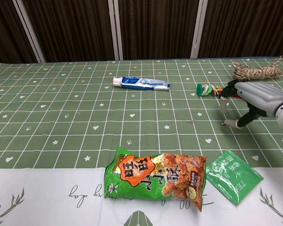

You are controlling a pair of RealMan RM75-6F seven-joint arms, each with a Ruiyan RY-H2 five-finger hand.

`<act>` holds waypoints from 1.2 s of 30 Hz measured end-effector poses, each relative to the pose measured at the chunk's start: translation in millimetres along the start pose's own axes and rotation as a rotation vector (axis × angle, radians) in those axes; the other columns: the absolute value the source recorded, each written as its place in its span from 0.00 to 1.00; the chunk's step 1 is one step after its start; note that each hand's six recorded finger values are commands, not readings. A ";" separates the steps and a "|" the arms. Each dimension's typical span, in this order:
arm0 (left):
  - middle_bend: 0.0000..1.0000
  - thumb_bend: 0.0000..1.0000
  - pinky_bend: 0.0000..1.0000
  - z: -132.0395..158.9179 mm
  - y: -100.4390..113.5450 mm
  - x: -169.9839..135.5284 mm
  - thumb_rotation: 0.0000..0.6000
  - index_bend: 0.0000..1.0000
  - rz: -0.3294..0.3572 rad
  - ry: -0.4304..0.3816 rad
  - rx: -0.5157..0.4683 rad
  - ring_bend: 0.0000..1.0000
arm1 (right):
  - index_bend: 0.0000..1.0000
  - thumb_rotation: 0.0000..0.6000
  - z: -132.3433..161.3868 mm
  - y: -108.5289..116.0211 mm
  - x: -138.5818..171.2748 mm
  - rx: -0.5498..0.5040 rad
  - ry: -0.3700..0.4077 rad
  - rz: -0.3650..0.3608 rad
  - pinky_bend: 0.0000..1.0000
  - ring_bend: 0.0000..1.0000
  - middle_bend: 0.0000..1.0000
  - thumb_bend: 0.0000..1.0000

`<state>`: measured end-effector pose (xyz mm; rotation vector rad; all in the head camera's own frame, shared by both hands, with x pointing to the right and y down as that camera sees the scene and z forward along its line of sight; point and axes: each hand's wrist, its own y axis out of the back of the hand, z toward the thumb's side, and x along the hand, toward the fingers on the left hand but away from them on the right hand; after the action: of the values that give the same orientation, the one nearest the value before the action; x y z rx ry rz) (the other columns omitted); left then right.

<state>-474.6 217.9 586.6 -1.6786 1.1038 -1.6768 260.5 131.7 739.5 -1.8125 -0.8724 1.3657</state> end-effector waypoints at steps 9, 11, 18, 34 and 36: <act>0.00 0.13 0.00 0.7 -0.8 0.3 1.00 0.00 -0.004 0.001 -0.006 0.00 | 0.45 1.00 -0.4 -5.2 -2.2 0.007 -0.002 0.002 0.01 0.00 0.21 0.24; 0.00 0.13 0.00 0.6 -0.7 0.3 1.00 0.00 -0.004 0.003 -0.008 0.00 | 0.46 1.00 -0.8 -7.0 -2.5 0.006 -0.006 0.007 0.01 0.00 0.21 0.25; 0.00 0.13 0.00 0.3 -1.2 0.6 1.00 0.00 -0.009 0.007 -0.017 0.00 | 0.46 1.00 -2.4 -14.3 -1.1 0.014 -0.012 0.022 0.01 0.00 0.21 0.27; 0.00 0.13 0.00 1.3 -0.3 1.2 1.00 0.00 -0.005 0.005 -0.027 0.00 | 0.49 1.00 -4.3 -19.9 -2.4 0.004 -0.028 0.028 0.01 0.00 0.21 0.31; 0.00 0.13 0.00 1.5 -0.2 1.1 1.00 0.00 -0.005 0.004 -0.026 0.00 | 0.49 1.00 -4.3 -20.5 -2.7 0.001 -0.031 0.029 0.01 0.00 0.20 0.31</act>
<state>-473.3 216.9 587.3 -1.6956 1.1294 -1.6766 261.9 139.8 759.0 -1.8139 -0.8648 1.4156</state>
